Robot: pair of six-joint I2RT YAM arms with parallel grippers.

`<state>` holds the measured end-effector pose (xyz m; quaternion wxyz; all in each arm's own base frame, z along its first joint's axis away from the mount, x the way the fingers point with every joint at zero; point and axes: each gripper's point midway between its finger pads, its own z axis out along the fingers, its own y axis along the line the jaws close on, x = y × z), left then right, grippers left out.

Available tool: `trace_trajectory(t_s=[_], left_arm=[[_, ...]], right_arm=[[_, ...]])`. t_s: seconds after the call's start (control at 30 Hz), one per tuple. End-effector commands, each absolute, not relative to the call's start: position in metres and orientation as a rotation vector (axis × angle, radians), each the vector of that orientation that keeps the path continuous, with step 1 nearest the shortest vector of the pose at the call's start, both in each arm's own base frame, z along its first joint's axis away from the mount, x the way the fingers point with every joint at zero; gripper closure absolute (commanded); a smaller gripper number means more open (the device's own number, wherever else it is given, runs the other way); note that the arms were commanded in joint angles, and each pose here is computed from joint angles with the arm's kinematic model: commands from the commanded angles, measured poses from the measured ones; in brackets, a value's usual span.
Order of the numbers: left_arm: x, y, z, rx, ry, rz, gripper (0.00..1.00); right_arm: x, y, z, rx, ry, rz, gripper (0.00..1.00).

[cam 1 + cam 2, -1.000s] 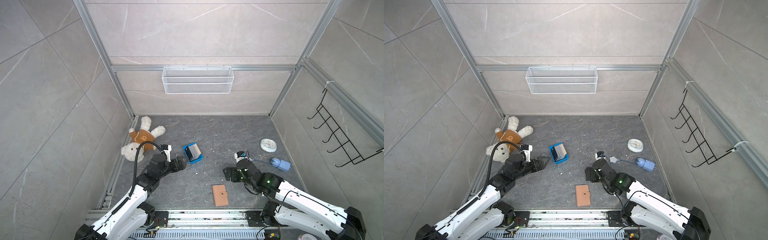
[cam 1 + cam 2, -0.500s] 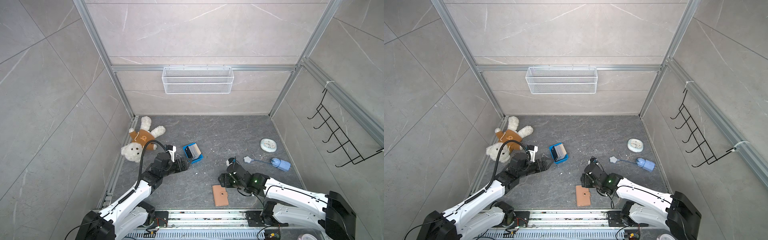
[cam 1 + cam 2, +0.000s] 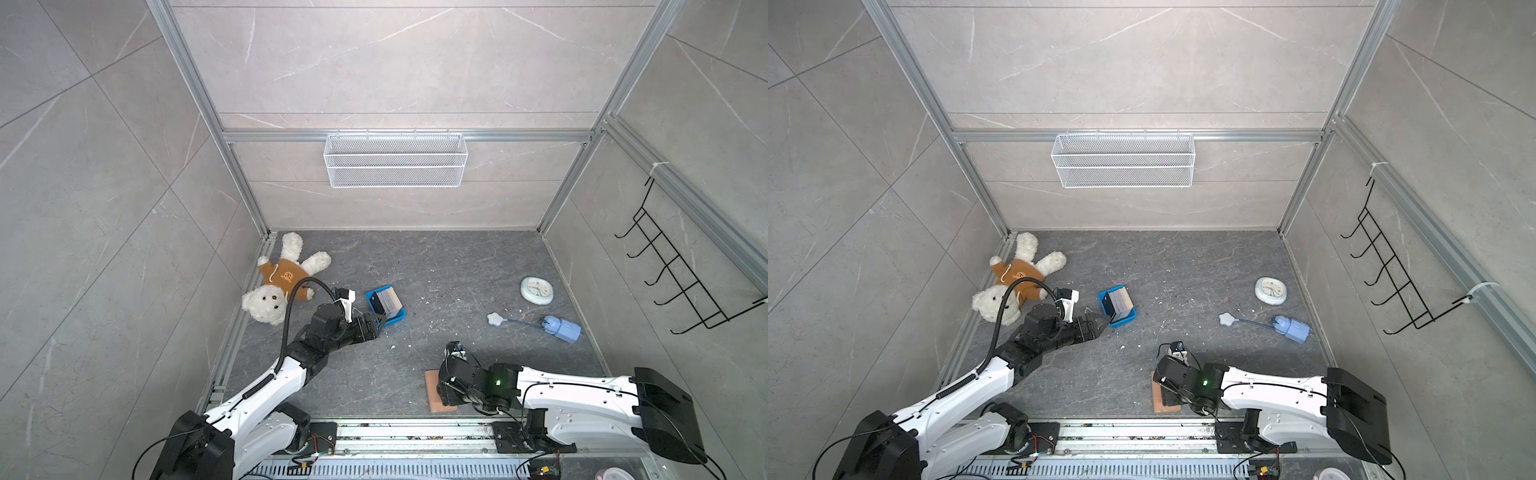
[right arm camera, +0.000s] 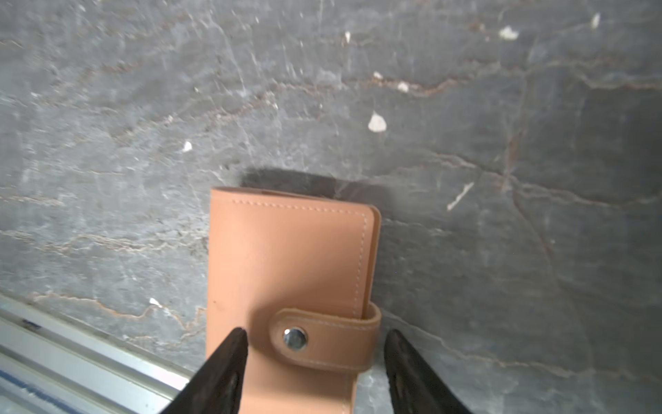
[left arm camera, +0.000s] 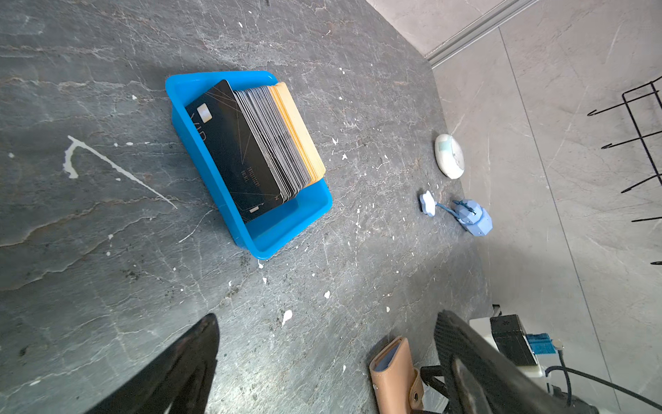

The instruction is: Put the credit cards into the card holder

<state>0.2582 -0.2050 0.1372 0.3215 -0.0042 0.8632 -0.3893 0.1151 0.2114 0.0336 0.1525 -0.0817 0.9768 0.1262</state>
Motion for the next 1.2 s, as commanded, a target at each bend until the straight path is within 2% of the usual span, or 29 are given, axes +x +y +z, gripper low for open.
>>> trace_trajectory(t_s=[0.0, 0.1, 0.3, 0.97, 1.17], left_arm=[[0.266, -0.212, 0.157, 0.009, 2.195, -1.054, 0.05], [0.265, -0.214, 0.158, 0.016, 2.193, -1.058, 0.05], [0.265, -0.219, 0.156, 0.037, 2.205, -1.056, 0.05], [0.264, -0.228, 0.144, 0.019, 2.246, -1.012, 0.07], [0.259, -0.231, 0.145, -0.004, 2.253, -1.050, 0.09]], right_arm=[[0.117, 0.204, 0.028, -0.181, 2.808, 0.286, 0.40], [0.120, 0.206, 0.025, -0.178, 2.795, 0.275, 0.47], [0.138, 0.211, 0.024, -0.133, 2.722, 0.247, 0.56], [0.227, 0.255, 0.022, -0.033, 2.644, 0.372, 0.60], [0.235, 0.263, 0.037, -0.035, 2.604, 0.466, 0.59]])
